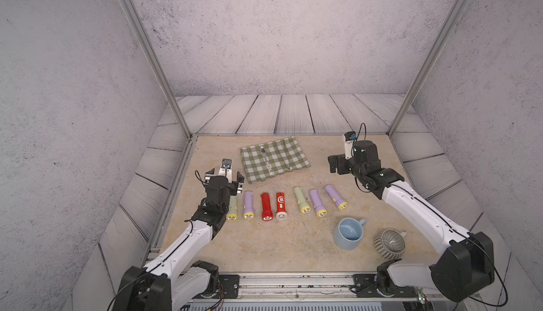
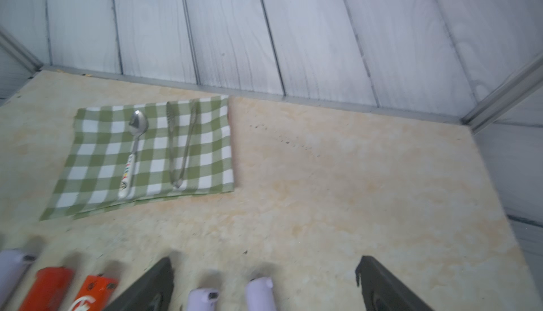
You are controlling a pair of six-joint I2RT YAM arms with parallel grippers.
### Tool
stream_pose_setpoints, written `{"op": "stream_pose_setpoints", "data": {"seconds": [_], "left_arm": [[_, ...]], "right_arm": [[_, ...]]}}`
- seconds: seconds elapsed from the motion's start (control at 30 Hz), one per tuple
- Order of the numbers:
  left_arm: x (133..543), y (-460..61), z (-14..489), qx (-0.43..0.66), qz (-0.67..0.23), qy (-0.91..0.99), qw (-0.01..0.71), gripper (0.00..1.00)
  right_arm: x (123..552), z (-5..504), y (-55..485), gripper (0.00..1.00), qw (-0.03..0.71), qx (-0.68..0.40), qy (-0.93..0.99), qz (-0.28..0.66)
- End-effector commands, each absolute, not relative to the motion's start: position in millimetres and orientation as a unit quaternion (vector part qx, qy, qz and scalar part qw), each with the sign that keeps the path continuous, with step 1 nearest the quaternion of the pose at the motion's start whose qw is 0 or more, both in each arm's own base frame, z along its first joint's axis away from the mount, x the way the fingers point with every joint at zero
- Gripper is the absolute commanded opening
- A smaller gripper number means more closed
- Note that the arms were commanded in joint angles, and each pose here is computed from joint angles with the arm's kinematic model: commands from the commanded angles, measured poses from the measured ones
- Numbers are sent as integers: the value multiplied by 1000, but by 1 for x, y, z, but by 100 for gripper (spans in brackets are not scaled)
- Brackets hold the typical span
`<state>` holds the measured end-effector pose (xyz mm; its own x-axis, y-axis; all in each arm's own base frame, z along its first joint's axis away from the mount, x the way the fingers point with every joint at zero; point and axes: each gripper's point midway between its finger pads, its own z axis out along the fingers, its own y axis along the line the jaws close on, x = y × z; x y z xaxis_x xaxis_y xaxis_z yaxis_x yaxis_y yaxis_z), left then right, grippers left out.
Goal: Close the plug at the bottom of the flashlight
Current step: Reset both arms
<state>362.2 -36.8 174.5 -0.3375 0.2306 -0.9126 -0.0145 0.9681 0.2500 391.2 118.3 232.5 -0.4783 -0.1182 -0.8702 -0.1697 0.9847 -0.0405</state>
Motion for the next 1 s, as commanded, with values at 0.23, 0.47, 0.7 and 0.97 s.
{"op": "stream_pose_setpoints", "data": {"seconds": [0.23, 0.47, 0.7, 0.97], "left_arm": [[385, -5, 126, 27, 53, 827, 560, 90], [405, 16, 106, -11, -2, 831, 557, 86], [407, 14, 98, -3, -5, 824, 566, 85], [409, 14, 97, 0, 4, 834, 552, 98]], "right_arm": [[417, 153, 36, 99, 513, 12, 845, -150], [426, 128, 8, 99, 478, -10, 854, -205], [403, 96, -16, 99, 524, 43, 845, -95], [404, 85, -8, 99, 532, 11, 846, -28]]}}
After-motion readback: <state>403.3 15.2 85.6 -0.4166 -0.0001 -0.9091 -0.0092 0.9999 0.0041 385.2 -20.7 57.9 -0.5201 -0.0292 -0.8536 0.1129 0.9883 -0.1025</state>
